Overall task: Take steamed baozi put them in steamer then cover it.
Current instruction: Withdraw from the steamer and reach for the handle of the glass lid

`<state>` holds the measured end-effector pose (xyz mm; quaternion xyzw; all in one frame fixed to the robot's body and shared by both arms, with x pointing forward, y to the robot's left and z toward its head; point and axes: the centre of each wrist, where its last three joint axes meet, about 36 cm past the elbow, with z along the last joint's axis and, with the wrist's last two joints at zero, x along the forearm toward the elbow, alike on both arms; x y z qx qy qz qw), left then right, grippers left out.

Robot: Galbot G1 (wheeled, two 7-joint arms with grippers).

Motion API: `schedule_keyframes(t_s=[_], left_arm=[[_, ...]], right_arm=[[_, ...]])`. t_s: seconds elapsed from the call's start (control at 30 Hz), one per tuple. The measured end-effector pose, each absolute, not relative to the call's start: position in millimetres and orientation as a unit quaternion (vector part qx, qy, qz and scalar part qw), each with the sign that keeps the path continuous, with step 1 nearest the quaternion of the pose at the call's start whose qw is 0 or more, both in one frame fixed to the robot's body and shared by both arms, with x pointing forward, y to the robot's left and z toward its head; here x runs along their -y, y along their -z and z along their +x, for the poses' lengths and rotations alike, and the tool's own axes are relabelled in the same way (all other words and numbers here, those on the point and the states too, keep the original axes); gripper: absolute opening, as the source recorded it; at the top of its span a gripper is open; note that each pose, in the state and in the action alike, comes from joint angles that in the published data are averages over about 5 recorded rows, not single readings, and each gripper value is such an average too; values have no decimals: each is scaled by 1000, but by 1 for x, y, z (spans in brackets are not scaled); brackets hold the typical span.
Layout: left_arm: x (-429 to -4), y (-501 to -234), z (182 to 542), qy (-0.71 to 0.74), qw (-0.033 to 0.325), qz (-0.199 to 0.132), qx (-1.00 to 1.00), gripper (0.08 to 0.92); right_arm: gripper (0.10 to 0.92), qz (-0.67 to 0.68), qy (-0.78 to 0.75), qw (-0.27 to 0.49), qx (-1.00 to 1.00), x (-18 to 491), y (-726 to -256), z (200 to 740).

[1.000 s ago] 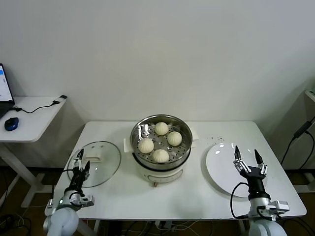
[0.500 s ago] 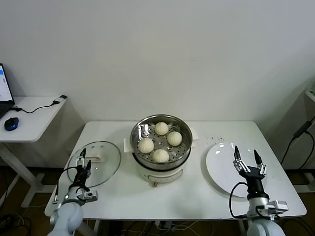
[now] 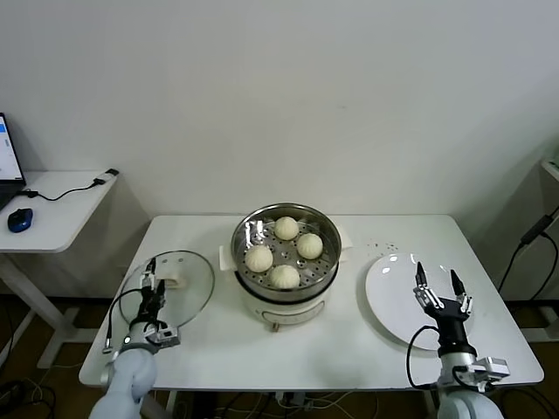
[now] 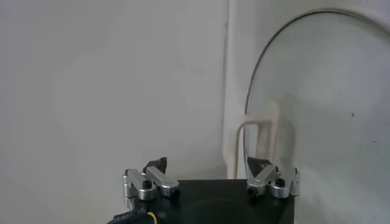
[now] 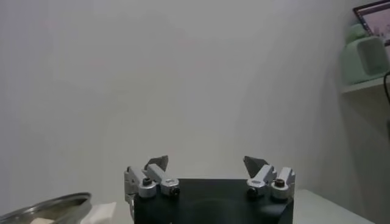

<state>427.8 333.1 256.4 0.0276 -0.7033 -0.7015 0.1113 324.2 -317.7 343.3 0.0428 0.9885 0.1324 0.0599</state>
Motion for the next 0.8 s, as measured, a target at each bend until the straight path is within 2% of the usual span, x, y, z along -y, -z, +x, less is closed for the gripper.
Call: schedule_keyframes(t_s=[0.37, 0.8], left_arm=[[-329, -258, 449, 691, 134, 50, 709, 823], [-328, -257, 474, 682, 134, 65, 716, 818]], right_arm=[[823, 45, -135, 55, -988, 317, -337, 325], [823, 46, -138, 49, -988, 314, -330, 323]])
